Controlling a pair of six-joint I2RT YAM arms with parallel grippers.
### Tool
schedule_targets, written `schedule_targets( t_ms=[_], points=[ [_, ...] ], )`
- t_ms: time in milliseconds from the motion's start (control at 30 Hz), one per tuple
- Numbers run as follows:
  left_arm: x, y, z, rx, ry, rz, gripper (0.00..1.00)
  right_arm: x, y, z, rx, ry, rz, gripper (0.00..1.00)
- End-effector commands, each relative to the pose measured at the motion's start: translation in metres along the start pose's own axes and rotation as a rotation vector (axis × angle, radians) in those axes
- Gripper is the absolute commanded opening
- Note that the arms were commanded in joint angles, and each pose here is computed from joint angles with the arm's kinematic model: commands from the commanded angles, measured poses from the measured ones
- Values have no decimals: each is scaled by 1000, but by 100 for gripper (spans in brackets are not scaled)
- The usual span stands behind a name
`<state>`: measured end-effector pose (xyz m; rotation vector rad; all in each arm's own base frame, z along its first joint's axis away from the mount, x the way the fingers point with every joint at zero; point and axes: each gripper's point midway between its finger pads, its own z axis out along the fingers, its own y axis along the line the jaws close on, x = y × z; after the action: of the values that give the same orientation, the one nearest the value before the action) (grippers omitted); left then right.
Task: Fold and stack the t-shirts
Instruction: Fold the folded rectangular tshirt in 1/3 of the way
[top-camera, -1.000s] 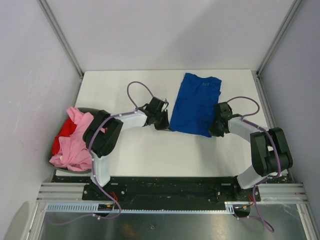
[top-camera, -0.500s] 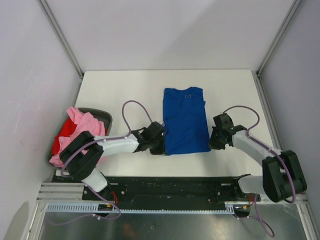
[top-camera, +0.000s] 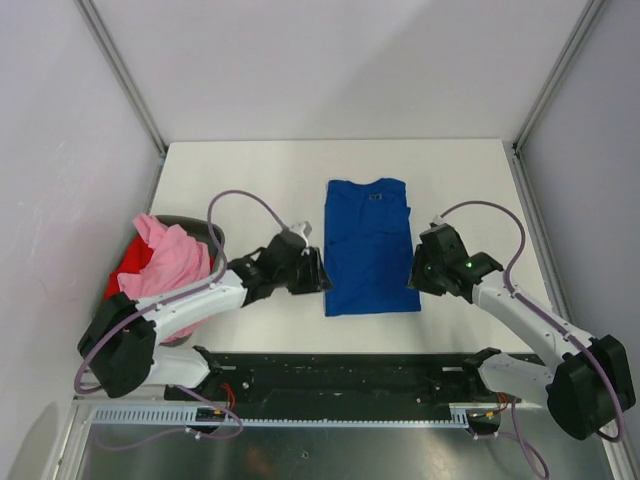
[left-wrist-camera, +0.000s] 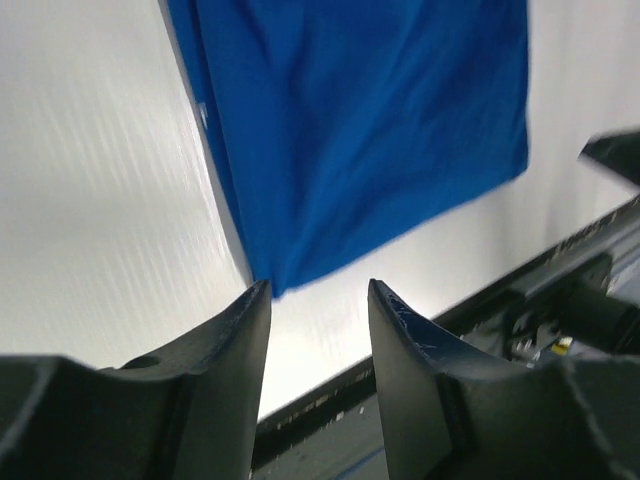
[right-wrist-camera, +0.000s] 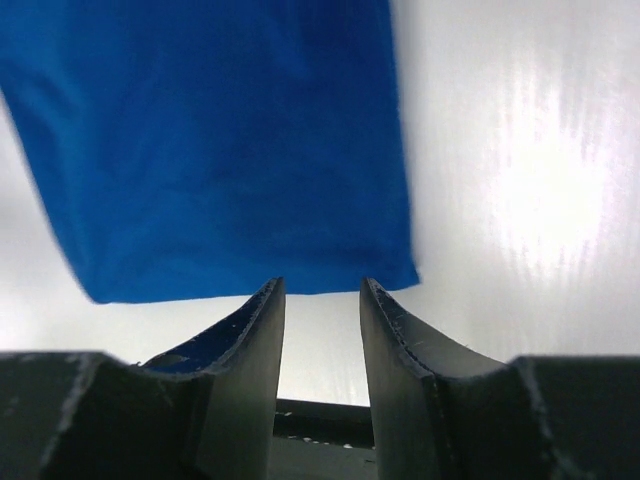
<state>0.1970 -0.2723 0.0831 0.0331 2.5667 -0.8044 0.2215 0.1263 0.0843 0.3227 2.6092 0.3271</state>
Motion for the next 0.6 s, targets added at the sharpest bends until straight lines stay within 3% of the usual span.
schedule_targets(
  t_ms=[0,233,567],
  points=[
    [-73,-12,-6,11,-147,38,47,-19,40,-15,-91,-96,-17,41],
    [-135,-22,32,-5,-153,117,37,2,77,2,-139,-74,-100,40],
    [-140,6,64,-112,-90,77,33,30,85,22,-97,-33,-175,39]
  ],
)
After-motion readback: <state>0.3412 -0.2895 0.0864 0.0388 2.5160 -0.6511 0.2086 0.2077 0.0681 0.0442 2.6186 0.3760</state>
